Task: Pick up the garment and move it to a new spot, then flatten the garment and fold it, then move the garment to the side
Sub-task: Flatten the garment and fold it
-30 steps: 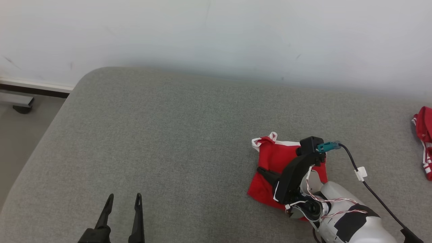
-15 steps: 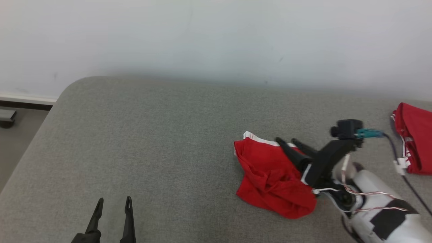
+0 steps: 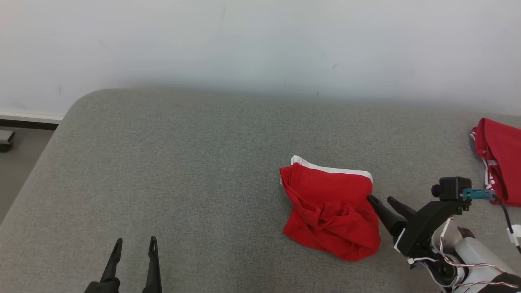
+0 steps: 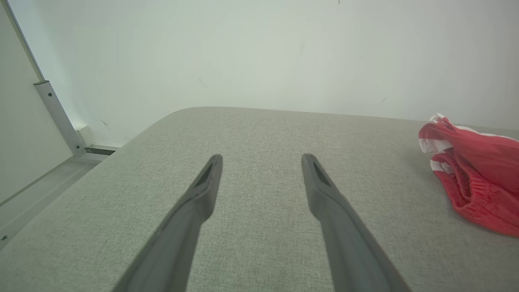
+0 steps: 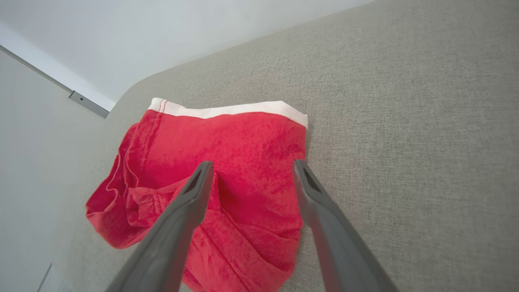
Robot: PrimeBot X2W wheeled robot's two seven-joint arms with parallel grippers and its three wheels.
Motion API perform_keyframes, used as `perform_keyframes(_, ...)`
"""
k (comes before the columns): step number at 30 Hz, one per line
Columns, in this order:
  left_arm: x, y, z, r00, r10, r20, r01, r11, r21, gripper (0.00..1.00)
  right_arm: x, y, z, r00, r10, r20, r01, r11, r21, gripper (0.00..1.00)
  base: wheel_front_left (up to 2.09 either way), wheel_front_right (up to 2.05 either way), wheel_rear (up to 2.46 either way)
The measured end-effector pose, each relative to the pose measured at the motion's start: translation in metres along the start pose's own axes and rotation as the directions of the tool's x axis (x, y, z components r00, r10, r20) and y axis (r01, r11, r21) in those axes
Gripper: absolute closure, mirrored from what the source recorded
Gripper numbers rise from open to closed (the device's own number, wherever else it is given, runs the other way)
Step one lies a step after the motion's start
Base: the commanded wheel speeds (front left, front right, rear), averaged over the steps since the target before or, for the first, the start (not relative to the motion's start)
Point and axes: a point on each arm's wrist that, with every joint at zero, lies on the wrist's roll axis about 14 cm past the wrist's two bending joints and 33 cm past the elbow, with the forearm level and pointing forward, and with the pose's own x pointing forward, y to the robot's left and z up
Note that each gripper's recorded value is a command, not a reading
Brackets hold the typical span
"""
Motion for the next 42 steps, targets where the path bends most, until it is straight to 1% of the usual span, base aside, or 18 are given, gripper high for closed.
perform_keyframes(6, 0.0, 0.003, -0.001, 1.0, 0.005, -0.005, -0.005, 1.0, 0.002, 0.0, 0.009, 0.035, -0.011, 0.995, 0.096, -0.036, -0.097, 0.994, -0.044, 0.0, 0.0, 0.0, 0.0)
perform_keyframes(11, -0.003, 0.007, 0.0, 1.0, 0.017, -0.003, -0.017, 1.0, 0.007, 0.0, 0.01, 0.063, -0.019, 0.982, 0.172, -0.082, -0.181, 0.977, -0.115, 0.0, 0.0, 0.0, 0.0)
perform_keyframes(12, -0.003, 0.007, 0.0, 1.0, 0.017, -0.003, -0.017, 1.0, 0.007, 0.0, 0.01, 0.063, -0.019, 0.982, 0.172, -0.082, -0.181, 0.977, -0.115, 0.0, 0.0, 0.0, 0.0)
perform_keyframes(14, -0.004, 0.01, 0.0, 1.0, 0.026, -0.002, -0.026, 1.0, 0.008, 0.0, 0.01, 0.071, -0.023, 0.976, 0.189, -0.107, -0.205, 0.964, -0.168, 0.0, 0.0, 0.0, 0.0)
perform_keyframes(17, -0.005, 0.011, -0.001, 0.999, 0.031, -0.004, -0.031, 0.999, 0.007, 0.0, 0.011, 0.072, -0.025, 0.974, 0.19, -0.12, -0.21, 0.96, -0.187, 0.0, 0.0, 0.0, 0.0)
perform_keyframes(19, -0.006, 0.012, -0.002, 0.999, 0.035, -0.008, -0.035, 0.999, 0.007, 0.0, 0.012, 0.073, -0.028, 0.973, 0.184, -0.138, -0.212, 0.95, -0.228, 0.0, 0.0, 0.0, 0.0)
perform_keyframes(20, -0.006, 0.014, -0.002, 0.999, 0.039, -0.01, -0.039, 0.999, 0.006, 0.0, 0.014, 0.074, -0.03, 0.972, 0.181, -0.149, -0.215, 0.943, -0.254, 0.09, 0.0, 0.0, 0.0)
perform_keyframes(21, -0.006, 0.014, -0.002, 0.999, 0.04, -0.009, -0.04, 0.999, 0.006, 0.0, 0.016, 0.074, -0.032, 0.971, 0.179, -0.157, -0.216, 0.938, -0.271, 0.35, 0.0, 0.0, 0.0)
perform_keyframes(22, -0.007, 0.014, -0.002, 0.999, 0.041, -0.01, -0.041, 0.999, 0.005, 0.0, 0.017, 0.074, -0.032, 0.971, 0.174, -0.162, -0.216, 0.933, -0.288, 0.47, 0.0, 0.0, 0.0)
perform_keyframes(23, -0.007, 0.014, -0.002, 0.999, 0.042, -0.01, -0.042, 0.999, 0.004, 0.0, 0.019, 0.074, -0.033, 0.971, 0.171, -0.166, -0.215, 0.929, -0.302, 0.53, 0.0, 0.0, 0.0)
perform_keyframes(24, -0.007, 0.014, -0.002, 0.999, 0.043, -0.01, -0.043, 0.999, 0.004, 0.0, 0.021, 0.074, -0.033, 0.971, 0.168, -0.168, -0.214, 0.927, -0.307, 0.56, 0.0, 0.0, 0.0)
perform_keyframes(25, -0.008, 0.015, -0.002, 0.999, 0.047, -0.01, -0.047, 0.999, 0.003, 0.0, 0.023, 0.073, -0.033, 0.972, 0.165, -0.169, -0.211, 0.928, -0.308, 0.68, 0.0, 0.0, 0.0)
perform_keyframes(26, -0.008, 0.016, -0.002, 0.999, 0.054, -0.01, -0.054, 0.999, 0.004, 0.0, 0.024, 0.072, -0.033, 0.972, 0.16, -0.17, -0.208, 0.924, -0.32, 0.93, 0.0, 0.0, 0.0)
perform_keyframes(27, -0.009, 0.017, -0.002, 0.998, 0.058, -0.011, -0.058, 0.998, 0.004, 0.0, 0.026, 0.073, -0.032, 0.973, 0.158, -0.169, -0.207, 0.92, -0.333, 1.0, 0.0, 0.0, 0.0)
perform_keyframes(29, -0.01, 0.019, -0.003, 0.998, 0.065, -0.013, -0.065, 0.998, 0.002, 0.0, 0.028, 0.072, -0.032, 0.973, 0.151, -0.173, -0.205, 0.914, -0.35, 1.0, 0.0, 0.0, 0.0)
perform_keyframes(33, -0.011, 0.021, -0.003, 0.997, 0.073, -0.013, -0.073, 0.997, 0.001, 0.0, 0.03, 0.081, -0.034, 0.969, 0.175, -0.171, -0.224, 0.918, -0.328, 1.0, 0.0, 0.0, 0.0)
perform_keyframes(39, -0.014, 0.023, 0.0, 0.997, 0.077, -0.003, -0.077, 0.997, -0.003, 0.0, 0.02, 0.106, -0.038, 0.955, 0.26, -0.144, -0.287, 0.934, -0.213, 1.0, 0.0, 0.0, 0.0)
perform_keyframes(42, -0.015, 0.023, -0.001, 0.997, 0.082, -0.005, -0.082, 0.997, -0.004, 0.0, 0.011, 0.114, -0.047, 0.945, 0.288, -0.152, -0.313, 0.933, -0.177, 1.0, 0.0, 0.0, 0.0)
